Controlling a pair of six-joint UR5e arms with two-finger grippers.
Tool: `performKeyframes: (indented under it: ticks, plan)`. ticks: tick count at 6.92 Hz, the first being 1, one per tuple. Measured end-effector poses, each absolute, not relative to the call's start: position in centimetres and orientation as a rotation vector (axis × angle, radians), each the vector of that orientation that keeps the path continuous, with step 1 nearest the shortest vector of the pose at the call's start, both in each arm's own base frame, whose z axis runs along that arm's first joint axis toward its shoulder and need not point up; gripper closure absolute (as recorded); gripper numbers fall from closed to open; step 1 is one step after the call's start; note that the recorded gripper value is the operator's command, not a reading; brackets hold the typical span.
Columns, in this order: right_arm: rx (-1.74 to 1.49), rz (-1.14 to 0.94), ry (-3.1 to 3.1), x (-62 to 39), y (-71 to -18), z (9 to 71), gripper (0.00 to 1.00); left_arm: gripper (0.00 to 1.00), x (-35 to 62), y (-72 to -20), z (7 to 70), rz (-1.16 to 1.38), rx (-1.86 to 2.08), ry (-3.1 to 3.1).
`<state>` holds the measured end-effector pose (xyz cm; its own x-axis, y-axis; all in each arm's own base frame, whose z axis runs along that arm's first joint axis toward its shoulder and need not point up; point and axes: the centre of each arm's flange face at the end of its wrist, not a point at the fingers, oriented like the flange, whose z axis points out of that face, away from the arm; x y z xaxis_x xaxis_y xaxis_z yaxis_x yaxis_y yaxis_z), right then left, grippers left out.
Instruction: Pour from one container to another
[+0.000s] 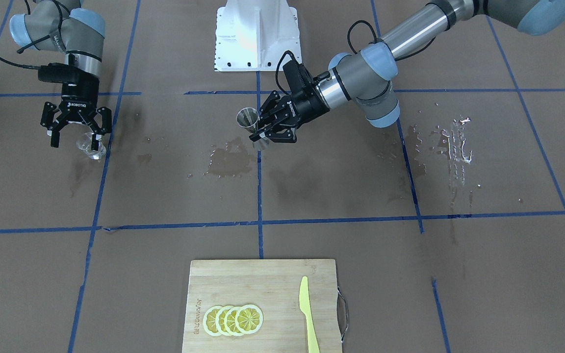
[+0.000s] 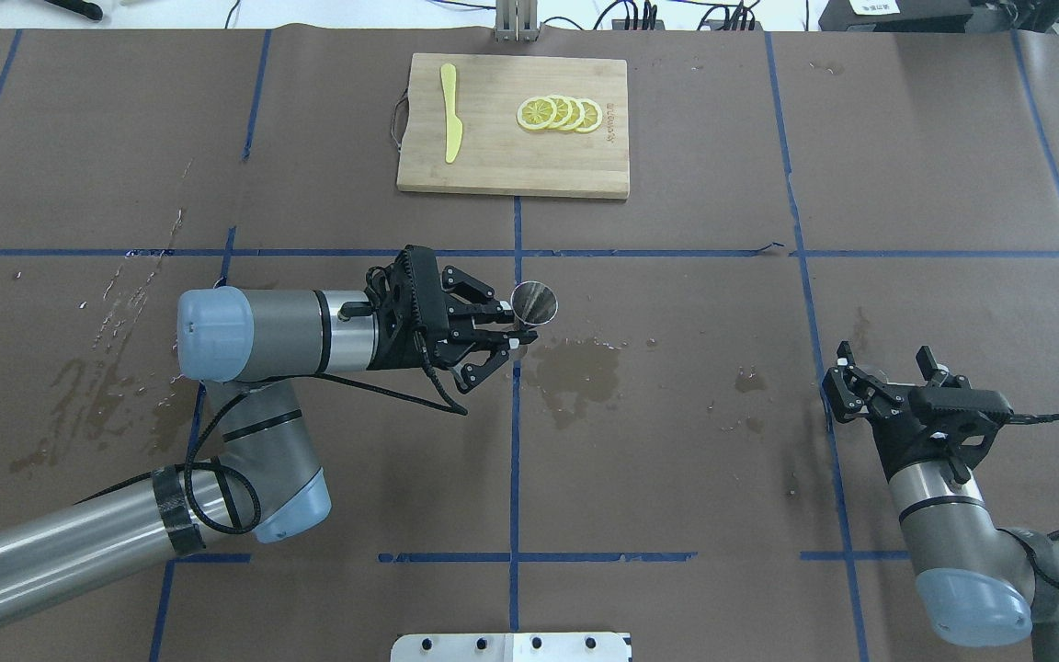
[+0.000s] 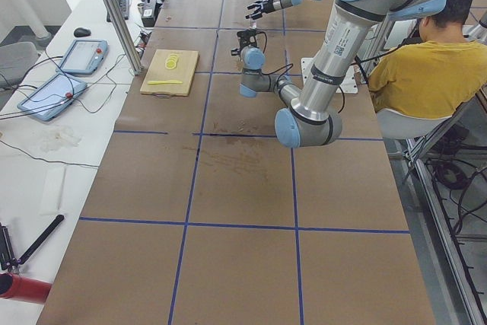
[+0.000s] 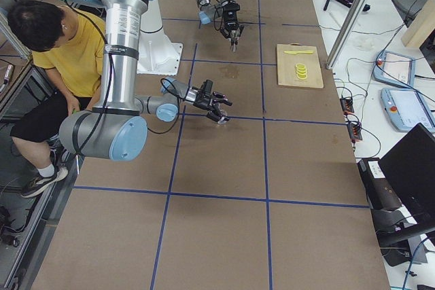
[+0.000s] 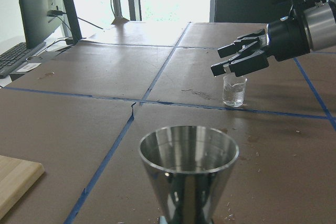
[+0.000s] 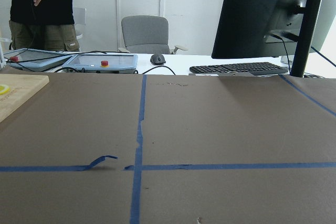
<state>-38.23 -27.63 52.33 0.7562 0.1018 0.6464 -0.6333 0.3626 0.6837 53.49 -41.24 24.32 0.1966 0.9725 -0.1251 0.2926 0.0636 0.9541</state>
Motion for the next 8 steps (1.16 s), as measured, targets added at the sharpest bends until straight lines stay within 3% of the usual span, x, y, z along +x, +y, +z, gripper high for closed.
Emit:
performKeyframes:
  ticks: [8]
  plan:
    - [1.172, 0.462, -0.533, -40.3, -25.5, 55.2, 0.01, 1.00, 53.5, -41.0, 25.3, 0.832, 1.425, 1.290]
